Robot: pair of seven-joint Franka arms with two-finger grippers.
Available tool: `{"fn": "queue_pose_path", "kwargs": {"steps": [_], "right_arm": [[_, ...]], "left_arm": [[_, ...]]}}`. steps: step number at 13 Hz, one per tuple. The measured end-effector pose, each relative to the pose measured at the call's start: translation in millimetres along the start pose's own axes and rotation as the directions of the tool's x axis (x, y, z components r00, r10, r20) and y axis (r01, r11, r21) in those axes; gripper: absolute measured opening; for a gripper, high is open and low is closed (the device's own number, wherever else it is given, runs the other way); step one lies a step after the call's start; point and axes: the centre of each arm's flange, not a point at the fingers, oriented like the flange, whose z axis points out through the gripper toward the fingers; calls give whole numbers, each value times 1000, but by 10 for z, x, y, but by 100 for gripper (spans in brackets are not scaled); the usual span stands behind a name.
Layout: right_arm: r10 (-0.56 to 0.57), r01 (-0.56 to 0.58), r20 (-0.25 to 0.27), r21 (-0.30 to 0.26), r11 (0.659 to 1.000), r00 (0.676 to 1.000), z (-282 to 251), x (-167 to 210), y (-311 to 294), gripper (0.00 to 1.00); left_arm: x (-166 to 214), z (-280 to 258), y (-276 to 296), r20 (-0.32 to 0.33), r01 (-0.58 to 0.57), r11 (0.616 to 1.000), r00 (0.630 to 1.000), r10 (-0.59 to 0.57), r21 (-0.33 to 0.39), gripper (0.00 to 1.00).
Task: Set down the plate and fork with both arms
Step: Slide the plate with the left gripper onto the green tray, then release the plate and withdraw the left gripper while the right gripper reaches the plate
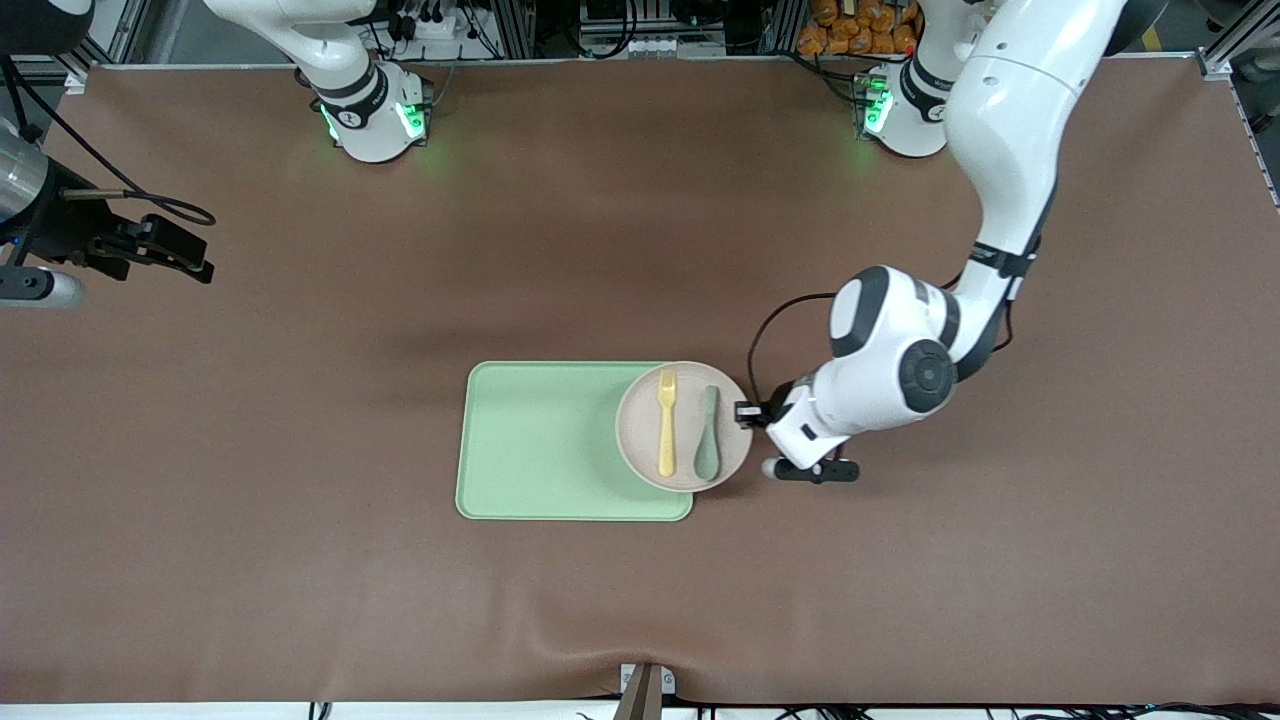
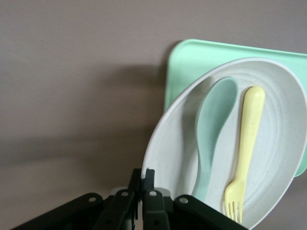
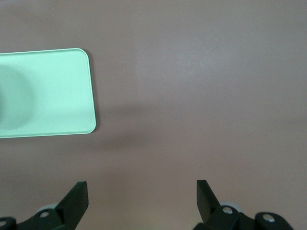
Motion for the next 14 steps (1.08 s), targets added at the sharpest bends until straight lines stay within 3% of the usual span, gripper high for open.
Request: {"fn": "queue_pose_path", "kwargs": {"steps": [6, 14], "right_arm": [[14, -14, 29, -2, 1000, 999, 168, 104, 69, 100], [18, -17, 65, -6, 1000, 998, 373, 212, 82, 100]], "left_arm": [[-97, 563, 544, -10, 74, 997, 997, -74, -25, 4], [-106, 1052, 475, -13, 106, 994, 994, -107, -20, 4]]}}
